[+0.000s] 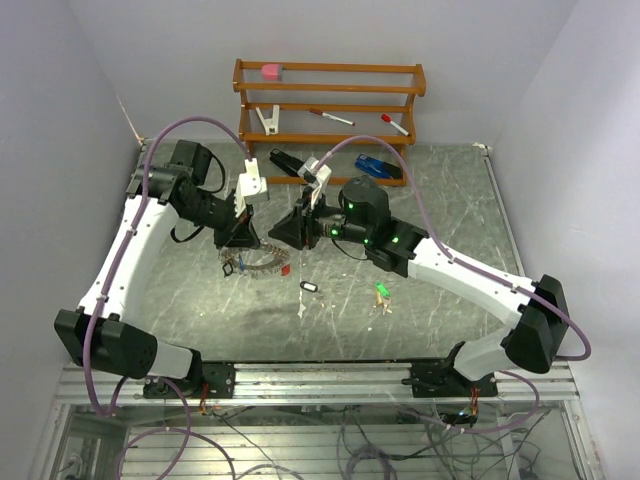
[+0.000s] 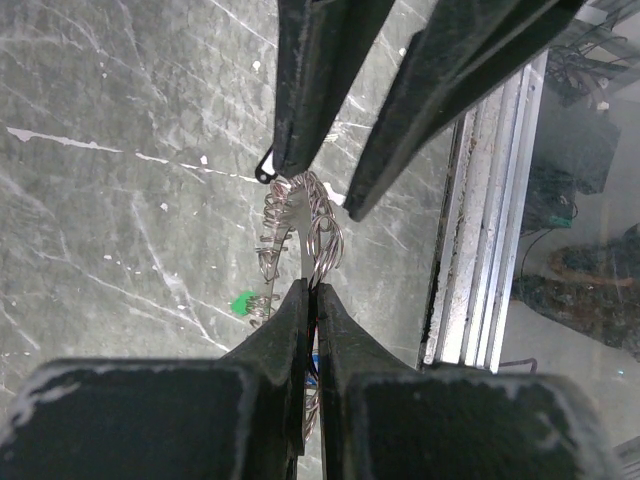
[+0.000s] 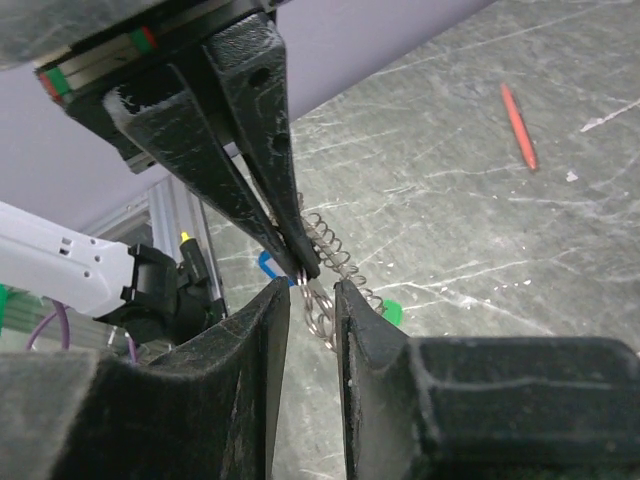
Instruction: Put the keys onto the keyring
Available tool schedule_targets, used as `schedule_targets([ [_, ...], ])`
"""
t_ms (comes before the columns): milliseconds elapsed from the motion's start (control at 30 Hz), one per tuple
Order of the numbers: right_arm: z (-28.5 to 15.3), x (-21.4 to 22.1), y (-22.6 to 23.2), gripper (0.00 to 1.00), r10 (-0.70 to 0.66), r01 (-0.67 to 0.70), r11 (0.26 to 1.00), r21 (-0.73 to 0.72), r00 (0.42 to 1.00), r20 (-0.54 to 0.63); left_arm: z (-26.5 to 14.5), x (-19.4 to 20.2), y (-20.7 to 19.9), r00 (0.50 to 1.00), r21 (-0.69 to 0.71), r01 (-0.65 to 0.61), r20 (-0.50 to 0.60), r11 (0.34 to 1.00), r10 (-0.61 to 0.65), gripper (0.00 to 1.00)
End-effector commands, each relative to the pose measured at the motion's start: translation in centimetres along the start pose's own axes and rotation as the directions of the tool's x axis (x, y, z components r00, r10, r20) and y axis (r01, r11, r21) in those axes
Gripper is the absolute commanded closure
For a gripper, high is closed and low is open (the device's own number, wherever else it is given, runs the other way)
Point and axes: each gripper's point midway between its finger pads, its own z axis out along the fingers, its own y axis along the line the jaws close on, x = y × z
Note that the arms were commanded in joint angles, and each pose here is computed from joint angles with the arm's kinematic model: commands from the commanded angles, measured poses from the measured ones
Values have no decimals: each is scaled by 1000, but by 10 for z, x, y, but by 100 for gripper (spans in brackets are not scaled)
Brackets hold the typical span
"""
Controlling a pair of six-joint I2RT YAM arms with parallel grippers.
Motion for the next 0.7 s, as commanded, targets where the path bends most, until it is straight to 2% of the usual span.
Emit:
schedule_targets([
  [0,-2,-10,17,75,-5,7,998,-64,1000,31,4,-5,4,1000,0,-11,22,1000,11,93],
  [667,12,13,16,74,-2,0,996,-93,1000,-17,-2,-16,-1,999,1,-30,42,1000,30,93],
])
